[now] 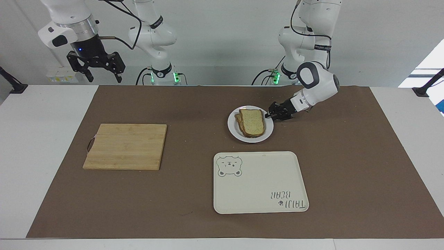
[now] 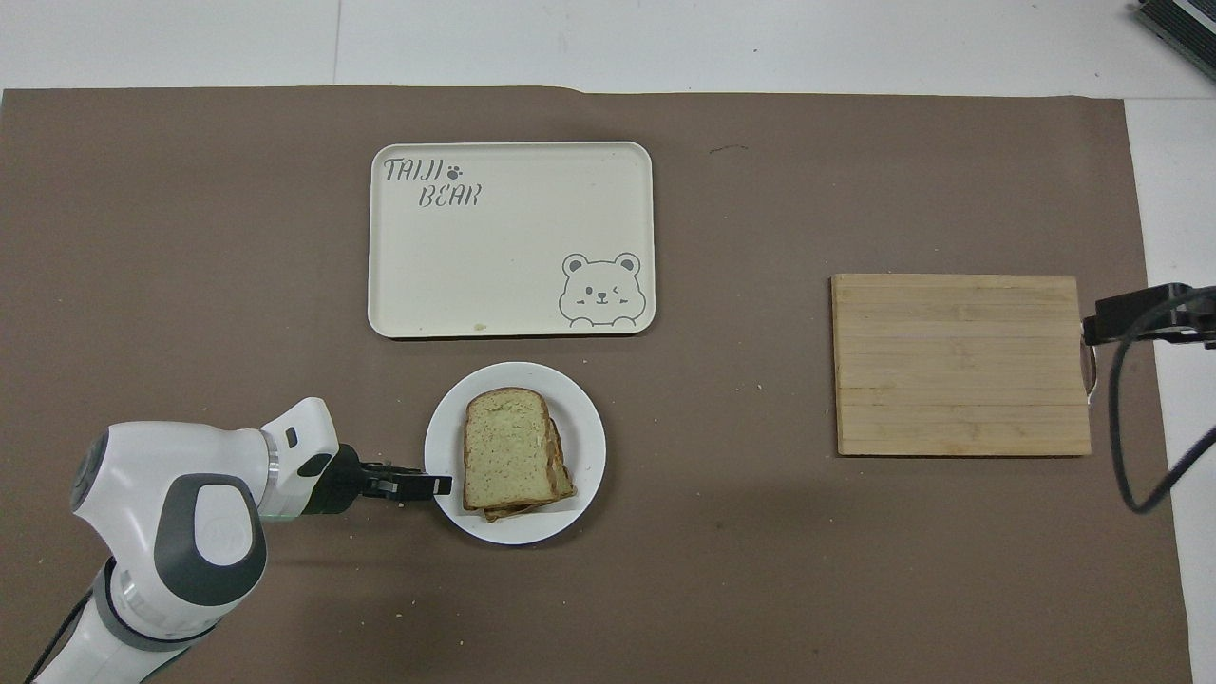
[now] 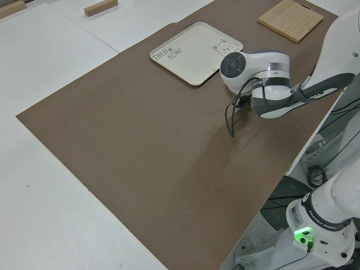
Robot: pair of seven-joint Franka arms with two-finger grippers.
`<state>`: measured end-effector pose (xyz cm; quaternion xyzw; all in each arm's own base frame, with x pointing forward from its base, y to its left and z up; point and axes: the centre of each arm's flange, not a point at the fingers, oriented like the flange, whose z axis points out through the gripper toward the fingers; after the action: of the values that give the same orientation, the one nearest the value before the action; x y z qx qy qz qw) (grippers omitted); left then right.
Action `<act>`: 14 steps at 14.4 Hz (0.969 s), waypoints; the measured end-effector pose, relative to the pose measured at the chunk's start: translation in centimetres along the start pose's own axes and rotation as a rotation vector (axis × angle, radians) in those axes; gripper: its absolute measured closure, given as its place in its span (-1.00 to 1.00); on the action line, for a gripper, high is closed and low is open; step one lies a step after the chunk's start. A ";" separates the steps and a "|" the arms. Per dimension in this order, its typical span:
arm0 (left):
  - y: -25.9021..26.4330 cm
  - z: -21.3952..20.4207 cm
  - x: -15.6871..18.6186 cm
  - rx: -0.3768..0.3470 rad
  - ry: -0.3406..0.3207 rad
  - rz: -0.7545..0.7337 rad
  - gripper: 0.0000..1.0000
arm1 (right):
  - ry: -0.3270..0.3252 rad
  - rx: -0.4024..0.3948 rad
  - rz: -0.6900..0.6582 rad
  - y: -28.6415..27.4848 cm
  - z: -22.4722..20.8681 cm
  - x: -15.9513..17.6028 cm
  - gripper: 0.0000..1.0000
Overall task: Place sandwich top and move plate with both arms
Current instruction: 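Move the left gripper to the plate rim and grip it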
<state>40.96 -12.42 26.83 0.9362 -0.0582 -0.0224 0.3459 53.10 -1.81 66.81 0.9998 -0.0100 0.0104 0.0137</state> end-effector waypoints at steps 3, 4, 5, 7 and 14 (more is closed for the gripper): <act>-0.3 0.4 0.0 -0.018 0.012 -0.019 0.35 | -0.004 0.000 0.000 0.0 0.2 0.0 -1.00; -0.2 0.4 0.1 -0.026 0.016 -0.023 0.58 | -0.004 0.000 0.000 0.0 0.2 0.0 -1.00; 0.1 0.2 0.2 -0.040 0.021 -0.023 0.72 | -0.004 0.000 0.000 0.0 0.2 0.0 -1.00; 0.1 0.2 0.1 -0.040 0.022 -0.023 0.72 | -0.004 0.000 0.000 0.0 0.2 0.0 -1.00; 0.4 -1.0 1.1 -0.111 0.009 -0.035 0.82 | -0.012 0.000 0.017 -0.3 0.7 0.1 -1.00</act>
<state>42.14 -12.26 27.86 0.9165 -0.0389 -0.0277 0.3972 53.17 -1.54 66.14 0.9997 -0.0184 0.0047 0.0133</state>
